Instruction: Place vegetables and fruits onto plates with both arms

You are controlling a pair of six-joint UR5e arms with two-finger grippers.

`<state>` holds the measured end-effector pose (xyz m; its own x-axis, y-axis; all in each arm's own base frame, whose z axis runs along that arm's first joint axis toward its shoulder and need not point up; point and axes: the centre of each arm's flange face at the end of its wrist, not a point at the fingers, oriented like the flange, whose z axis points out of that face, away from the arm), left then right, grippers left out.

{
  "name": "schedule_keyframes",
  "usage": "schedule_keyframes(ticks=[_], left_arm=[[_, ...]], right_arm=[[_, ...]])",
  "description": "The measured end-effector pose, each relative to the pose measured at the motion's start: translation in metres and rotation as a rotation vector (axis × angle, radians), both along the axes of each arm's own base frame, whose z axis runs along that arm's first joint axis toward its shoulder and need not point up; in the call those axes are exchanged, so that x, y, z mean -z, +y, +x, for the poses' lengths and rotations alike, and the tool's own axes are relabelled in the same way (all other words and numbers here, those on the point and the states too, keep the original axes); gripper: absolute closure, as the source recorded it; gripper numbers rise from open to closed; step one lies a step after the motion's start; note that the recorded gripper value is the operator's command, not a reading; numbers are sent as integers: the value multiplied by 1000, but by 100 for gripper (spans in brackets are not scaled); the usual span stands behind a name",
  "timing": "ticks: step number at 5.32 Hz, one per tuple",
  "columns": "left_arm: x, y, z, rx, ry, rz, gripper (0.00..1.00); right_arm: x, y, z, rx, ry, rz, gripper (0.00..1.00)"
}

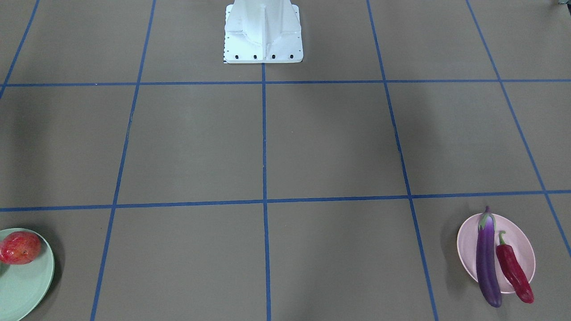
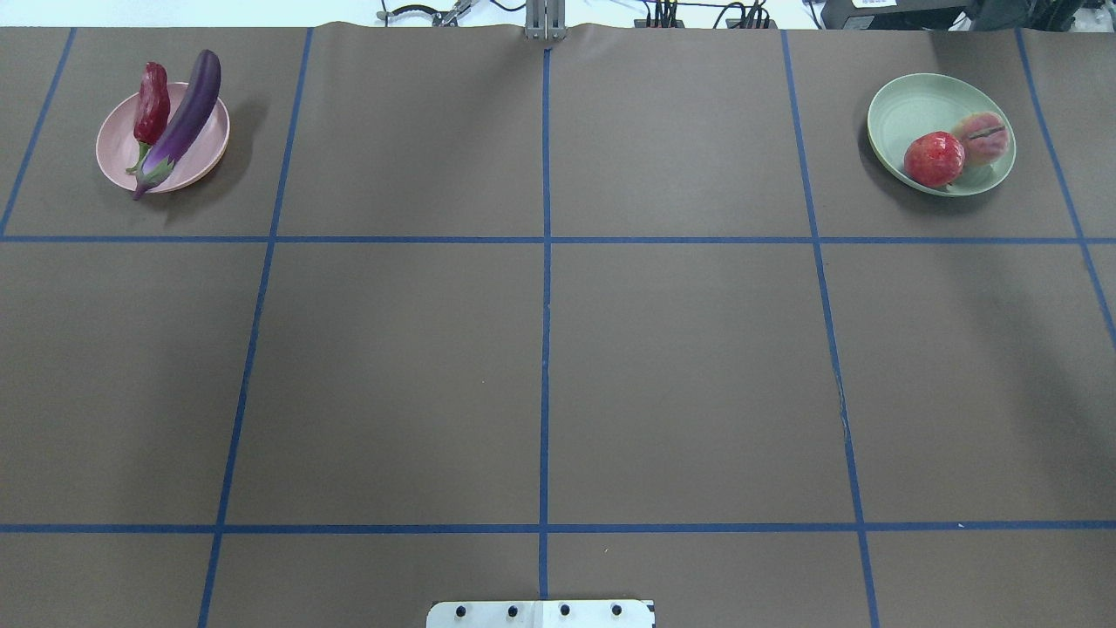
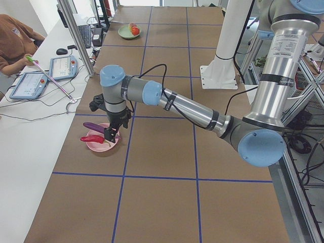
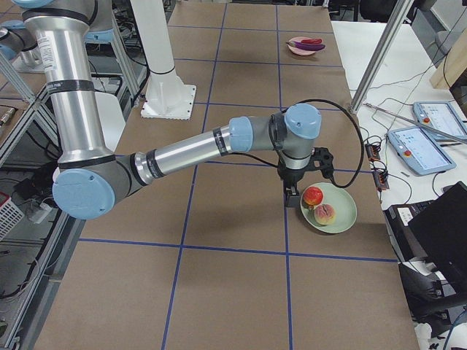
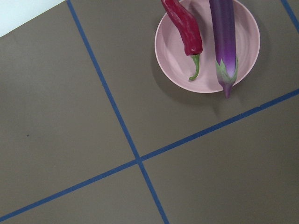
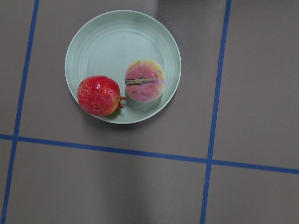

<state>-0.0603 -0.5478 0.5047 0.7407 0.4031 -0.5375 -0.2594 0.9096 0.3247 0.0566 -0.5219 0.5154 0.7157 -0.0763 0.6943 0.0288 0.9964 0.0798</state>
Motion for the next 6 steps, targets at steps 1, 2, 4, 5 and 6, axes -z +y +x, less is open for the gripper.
schedule_keyframes(ticks=[1,2,4,5,6], left_arm=[[-36,17,-15,6,-4,-50,0],[-73,26,-19,12,26,-121,0],[-125,49,-17,14,79,-195,0],[-142,62,-17,16,82,-186,0],[-150,68,-16,19,83,-181,0]], right_arm=[[-18,17,3,-7,-1,-33,0],[-30,26,4,-14,-7,-59,0],[-46,40,9,-26,-31,-92,0],[-53,46,9,-27,-39,-106,0],[-59,50,9,-27,-42,-118,0]])
